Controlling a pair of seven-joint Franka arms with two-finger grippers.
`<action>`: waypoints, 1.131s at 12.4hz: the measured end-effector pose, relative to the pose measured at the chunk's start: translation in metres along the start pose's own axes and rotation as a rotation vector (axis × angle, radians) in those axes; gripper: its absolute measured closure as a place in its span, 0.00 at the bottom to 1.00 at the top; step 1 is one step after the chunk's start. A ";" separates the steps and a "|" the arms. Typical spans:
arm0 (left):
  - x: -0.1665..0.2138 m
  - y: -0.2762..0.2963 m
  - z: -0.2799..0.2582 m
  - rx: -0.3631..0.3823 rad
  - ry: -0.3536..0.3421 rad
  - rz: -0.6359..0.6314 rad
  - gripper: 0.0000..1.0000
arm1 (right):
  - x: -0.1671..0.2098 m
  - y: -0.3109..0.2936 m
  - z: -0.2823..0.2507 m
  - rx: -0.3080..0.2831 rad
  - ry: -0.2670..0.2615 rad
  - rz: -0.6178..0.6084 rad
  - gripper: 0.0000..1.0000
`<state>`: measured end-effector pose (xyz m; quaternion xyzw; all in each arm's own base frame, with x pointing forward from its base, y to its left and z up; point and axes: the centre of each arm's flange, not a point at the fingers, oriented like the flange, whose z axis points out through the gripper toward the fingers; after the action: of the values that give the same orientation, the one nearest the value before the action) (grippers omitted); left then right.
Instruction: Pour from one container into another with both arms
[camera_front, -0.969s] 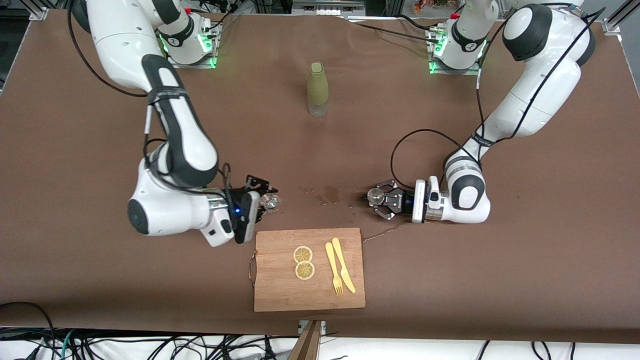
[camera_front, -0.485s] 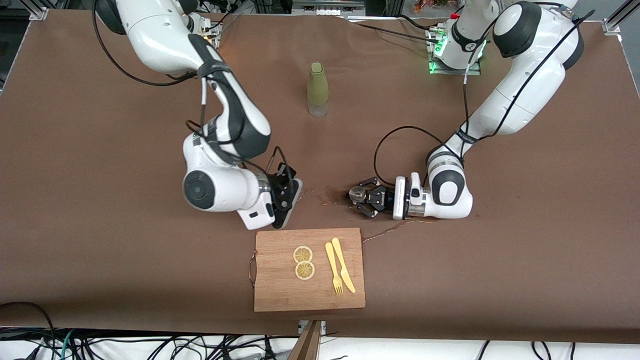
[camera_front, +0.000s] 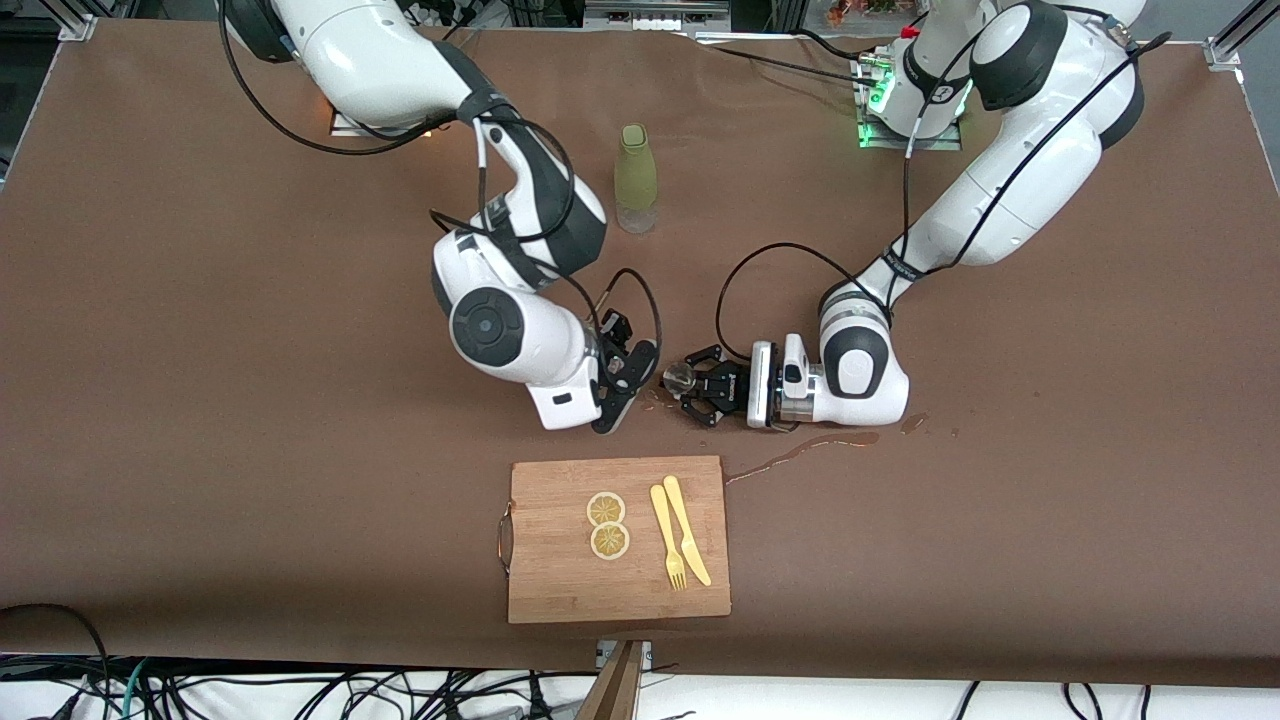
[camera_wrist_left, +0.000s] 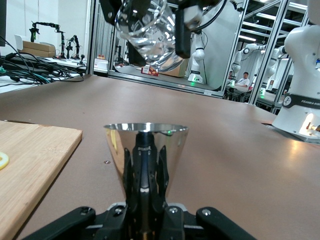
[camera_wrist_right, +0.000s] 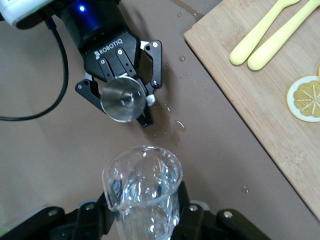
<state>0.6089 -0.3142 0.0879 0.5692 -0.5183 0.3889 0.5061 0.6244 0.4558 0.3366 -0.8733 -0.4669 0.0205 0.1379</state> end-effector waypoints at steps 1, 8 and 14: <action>-0.002 -0.002 0.003 0.004 0.003 0.012 0.91 | 0.003 -0.008 0.003 -0.027 -0.016 0.007 0.51; -0.001 -0.005 0.016 0.012 0.022 0.051 0.91 | 0.015 -0.043 0.014 -0.123 -0.052 0.031 0.51; -0.003 0.001 0.028 -0.002 0.032 0.073 0.91 | 0.019 -0.059 0.019 -0.168 -0.072 0.002 0.51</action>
<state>0.6054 -0.3410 0.0797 0.5430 -0.5311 0.4156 0.5003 0.5843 0.5071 0.3355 -0.8809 -0.4708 0.0128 0.0475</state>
